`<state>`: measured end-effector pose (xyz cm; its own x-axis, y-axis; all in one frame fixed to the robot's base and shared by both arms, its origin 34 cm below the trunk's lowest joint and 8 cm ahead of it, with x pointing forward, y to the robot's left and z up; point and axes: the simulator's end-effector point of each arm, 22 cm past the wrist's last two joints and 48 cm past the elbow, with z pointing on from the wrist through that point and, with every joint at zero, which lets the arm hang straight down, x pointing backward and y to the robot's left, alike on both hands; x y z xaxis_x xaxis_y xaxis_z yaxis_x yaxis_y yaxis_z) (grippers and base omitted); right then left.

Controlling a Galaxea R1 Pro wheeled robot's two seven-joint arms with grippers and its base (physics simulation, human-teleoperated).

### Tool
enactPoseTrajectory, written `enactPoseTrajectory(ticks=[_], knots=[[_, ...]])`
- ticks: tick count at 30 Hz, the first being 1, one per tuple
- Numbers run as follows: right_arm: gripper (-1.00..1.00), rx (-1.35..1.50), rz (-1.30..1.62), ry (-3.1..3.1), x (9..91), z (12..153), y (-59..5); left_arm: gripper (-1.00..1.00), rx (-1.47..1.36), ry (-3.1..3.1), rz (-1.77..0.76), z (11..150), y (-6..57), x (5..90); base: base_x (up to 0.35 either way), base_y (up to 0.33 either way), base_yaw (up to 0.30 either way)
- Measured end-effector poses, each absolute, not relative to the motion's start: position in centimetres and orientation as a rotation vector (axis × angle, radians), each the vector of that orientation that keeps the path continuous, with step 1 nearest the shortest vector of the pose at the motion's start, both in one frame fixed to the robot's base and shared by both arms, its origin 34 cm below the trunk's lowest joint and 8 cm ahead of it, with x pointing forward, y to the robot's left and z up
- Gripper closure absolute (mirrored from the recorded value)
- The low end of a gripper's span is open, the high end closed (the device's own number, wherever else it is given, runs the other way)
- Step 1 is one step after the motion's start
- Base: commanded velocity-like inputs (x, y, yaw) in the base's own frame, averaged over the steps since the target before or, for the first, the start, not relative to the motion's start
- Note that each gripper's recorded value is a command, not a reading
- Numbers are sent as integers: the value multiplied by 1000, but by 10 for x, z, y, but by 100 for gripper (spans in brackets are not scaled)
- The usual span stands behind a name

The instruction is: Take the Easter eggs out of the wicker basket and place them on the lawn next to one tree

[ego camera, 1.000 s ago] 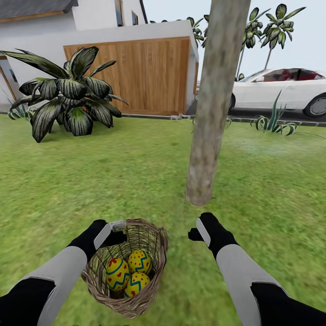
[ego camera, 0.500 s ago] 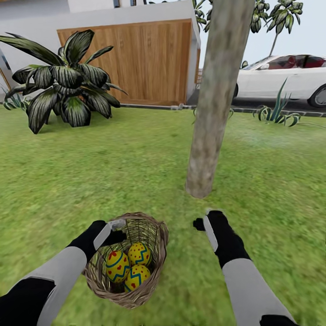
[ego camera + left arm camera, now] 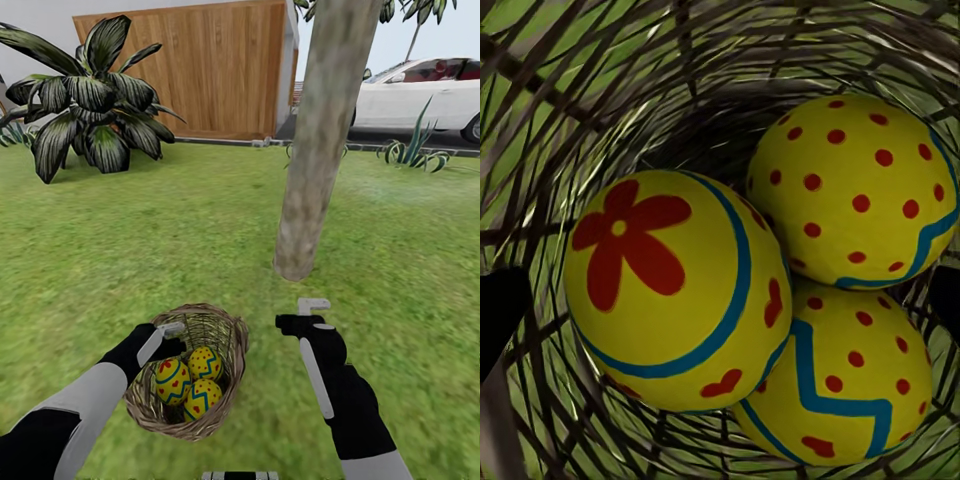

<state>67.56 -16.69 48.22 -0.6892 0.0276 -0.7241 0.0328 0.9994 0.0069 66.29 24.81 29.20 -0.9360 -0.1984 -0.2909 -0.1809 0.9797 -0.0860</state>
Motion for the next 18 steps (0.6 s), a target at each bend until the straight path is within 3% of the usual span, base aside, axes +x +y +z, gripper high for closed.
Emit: enactPoseTrajectory(ticks=[18], knots=[[-100,40,5,2337,670,473,-164,-100,-277,2839,-78,280,250,664,3,3,0]])
